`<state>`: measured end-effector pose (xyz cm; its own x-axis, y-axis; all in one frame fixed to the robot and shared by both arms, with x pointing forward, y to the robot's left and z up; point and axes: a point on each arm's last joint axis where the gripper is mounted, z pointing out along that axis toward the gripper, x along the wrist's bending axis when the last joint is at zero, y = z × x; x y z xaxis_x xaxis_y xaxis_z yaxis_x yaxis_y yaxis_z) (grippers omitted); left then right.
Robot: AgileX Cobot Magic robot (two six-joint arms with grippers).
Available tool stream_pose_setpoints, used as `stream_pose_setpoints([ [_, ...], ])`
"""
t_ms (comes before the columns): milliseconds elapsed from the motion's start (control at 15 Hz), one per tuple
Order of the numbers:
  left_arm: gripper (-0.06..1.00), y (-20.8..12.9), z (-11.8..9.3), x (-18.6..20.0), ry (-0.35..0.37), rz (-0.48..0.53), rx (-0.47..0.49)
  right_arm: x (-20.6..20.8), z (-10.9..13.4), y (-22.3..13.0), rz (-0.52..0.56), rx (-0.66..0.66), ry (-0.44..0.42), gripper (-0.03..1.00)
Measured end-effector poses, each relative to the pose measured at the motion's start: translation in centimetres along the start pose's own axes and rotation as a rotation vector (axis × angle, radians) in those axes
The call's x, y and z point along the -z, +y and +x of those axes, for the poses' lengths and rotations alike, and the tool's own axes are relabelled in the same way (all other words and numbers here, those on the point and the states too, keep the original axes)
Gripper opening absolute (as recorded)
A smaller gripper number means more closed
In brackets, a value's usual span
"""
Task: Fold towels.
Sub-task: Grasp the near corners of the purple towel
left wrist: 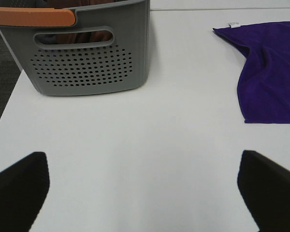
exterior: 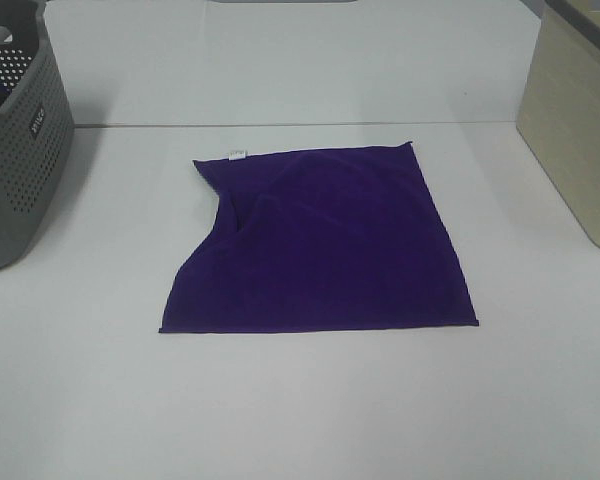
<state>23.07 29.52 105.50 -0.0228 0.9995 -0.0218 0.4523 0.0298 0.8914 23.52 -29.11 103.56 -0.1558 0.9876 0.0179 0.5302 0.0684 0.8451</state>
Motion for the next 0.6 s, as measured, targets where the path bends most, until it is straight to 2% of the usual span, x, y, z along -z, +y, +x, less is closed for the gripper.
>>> stream_pose_setpoints([
  [67, 0.99, 0.0, 0.0, 0.0, 0.0, 0.0, 0.0, 0.0, 0.0, 0.0, 0.0, 0.0, 0.0, 0.89],
  [200, 0.99, 0.0, 0.0, 0.0, 0.0, 0.0, 0.0, 0.0, -0.08, -0.01, 0.001, 0.004, -0.009, 0.95],
  [600, 0.99, 0.0, 0.0, 0.0, 0.0, 0.0, 0.0, 0.0, -0.11, -0.01, 0.001, 0.006, -0.013, 0.96],
])
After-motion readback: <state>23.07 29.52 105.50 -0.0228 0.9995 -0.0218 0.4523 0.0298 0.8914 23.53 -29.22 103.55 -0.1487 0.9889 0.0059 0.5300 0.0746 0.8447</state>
